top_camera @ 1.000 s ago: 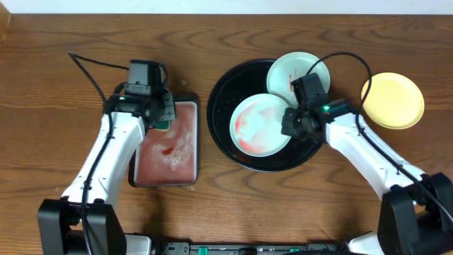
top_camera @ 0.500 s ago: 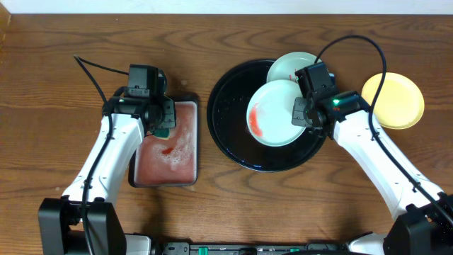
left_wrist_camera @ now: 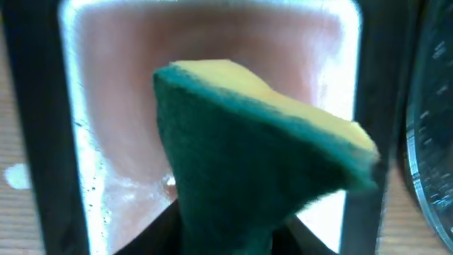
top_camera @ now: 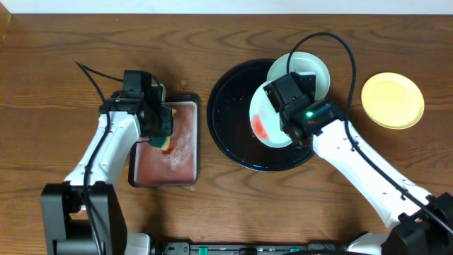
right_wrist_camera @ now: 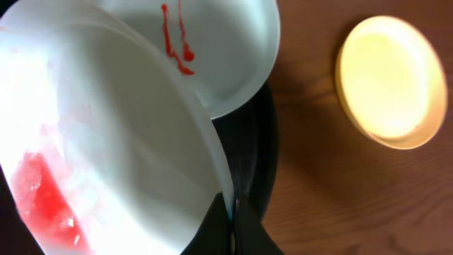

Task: Clean dirty plates on tray and stack at the side
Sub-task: 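Lift and tilt the light blue plate upward with the right gripper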

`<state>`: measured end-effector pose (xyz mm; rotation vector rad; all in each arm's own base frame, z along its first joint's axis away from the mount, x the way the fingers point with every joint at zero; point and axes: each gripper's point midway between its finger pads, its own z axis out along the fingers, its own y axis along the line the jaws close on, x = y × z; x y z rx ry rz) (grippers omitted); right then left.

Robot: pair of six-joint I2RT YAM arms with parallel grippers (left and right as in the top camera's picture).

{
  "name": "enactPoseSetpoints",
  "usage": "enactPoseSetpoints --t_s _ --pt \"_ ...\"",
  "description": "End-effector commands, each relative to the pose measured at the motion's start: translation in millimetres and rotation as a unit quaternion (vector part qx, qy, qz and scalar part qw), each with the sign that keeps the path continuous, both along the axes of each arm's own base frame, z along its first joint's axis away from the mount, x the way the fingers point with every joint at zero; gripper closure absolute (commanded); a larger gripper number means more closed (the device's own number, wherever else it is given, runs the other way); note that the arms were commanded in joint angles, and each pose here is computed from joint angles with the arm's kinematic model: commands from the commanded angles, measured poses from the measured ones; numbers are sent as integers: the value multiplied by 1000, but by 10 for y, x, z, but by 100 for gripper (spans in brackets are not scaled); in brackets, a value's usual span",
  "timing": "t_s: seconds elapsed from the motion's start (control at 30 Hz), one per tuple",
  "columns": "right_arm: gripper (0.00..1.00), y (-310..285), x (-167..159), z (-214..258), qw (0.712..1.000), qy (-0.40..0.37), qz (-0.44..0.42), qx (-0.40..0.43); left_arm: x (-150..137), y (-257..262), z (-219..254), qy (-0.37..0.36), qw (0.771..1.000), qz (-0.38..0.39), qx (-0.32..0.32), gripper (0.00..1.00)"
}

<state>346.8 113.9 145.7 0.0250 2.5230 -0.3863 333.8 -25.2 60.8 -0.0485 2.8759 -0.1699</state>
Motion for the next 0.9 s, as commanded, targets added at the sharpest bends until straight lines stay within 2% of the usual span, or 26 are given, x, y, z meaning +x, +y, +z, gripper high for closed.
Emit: enactPoseSetpoints --t_s 0.0,0.03,0.17,0.67,0.87 --pt "99 -43 61 227 999 -40 -6 -27 -117 -16 -177 36 999 -3 -6 33" --pt "99 -36 59 237 999 -42 -5 -29 -124 -17 -185 38 999 -2 -6 28" --pt "99 -4 67 295 998 -51 4 -43 -109 -17 -143 31 1000 -1 -6 25" --pt "99 189 32 733 980 -134 32 -145 -68 -20 908 -138 990 -3 -10 23" --pt "99 196 0 885 968 -168 25 -184 -101 -95 1134 -173 984 -13 -32 23"
